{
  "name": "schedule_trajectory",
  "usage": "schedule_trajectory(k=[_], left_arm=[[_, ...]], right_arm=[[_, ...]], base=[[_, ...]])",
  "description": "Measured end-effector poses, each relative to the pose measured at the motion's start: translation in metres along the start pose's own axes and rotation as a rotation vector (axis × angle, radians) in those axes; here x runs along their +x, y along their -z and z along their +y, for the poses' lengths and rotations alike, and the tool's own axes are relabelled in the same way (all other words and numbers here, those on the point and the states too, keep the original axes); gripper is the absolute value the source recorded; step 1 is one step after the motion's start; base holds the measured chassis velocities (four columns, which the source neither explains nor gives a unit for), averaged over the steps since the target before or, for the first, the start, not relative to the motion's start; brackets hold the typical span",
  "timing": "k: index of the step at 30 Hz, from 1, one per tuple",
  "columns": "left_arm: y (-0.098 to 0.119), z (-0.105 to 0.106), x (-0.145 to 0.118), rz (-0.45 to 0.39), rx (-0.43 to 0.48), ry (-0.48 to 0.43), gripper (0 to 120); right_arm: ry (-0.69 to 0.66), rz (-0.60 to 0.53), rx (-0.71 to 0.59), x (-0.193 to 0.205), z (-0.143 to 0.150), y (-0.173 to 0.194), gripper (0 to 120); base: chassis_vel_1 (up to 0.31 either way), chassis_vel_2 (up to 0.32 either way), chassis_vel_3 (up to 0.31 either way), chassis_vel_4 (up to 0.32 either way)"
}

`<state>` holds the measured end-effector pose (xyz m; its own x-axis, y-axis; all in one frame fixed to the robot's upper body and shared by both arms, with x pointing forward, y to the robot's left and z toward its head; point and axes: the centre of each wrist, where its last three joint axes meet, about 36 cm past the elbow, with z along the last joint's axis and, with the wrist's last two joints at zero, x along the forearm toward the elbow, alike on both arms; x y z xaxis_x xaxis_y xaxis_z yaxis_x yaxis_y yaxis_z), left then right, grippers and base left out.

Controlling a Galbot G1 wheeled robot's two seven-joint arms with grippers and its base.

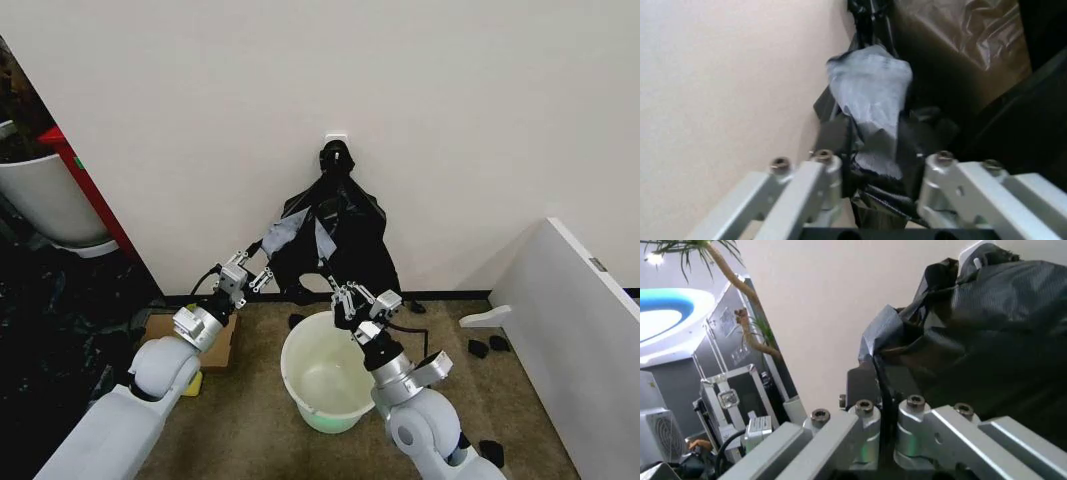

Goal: Place the garbage bag over the trash bin.

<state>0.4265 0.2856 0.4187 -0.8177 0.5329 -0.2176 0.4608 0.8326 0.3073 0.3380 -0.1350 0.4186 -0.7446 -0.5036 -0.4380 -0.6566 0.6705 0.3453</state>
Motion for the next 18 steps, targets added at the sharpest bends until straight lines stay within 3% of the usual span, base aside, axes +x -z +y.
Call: schedule_trajectory(k=[7,13,18], left_arm=[[0.001,-0.001,0.008,0.019,0.027,0.053,0],[0.018,-0.016,0.029,0.077,0.067,0.194,0],[0.027,-0.03,0.046,0.108,0.048,0.24,0]], right_arm=[[-0.05,0.014,-0.024,0.011,0.012,0.005,0],[-0.349,0.152,-0.156,0.045,0.062,0.023,0],[-0.449,0.234,-0.179,0.071,0.084,0.026,0]], base=[[0.0,0.0,0.0,0.0],[0.0,0.0,0.0,0.0],[0.0,0.0,0.0,0.0]])
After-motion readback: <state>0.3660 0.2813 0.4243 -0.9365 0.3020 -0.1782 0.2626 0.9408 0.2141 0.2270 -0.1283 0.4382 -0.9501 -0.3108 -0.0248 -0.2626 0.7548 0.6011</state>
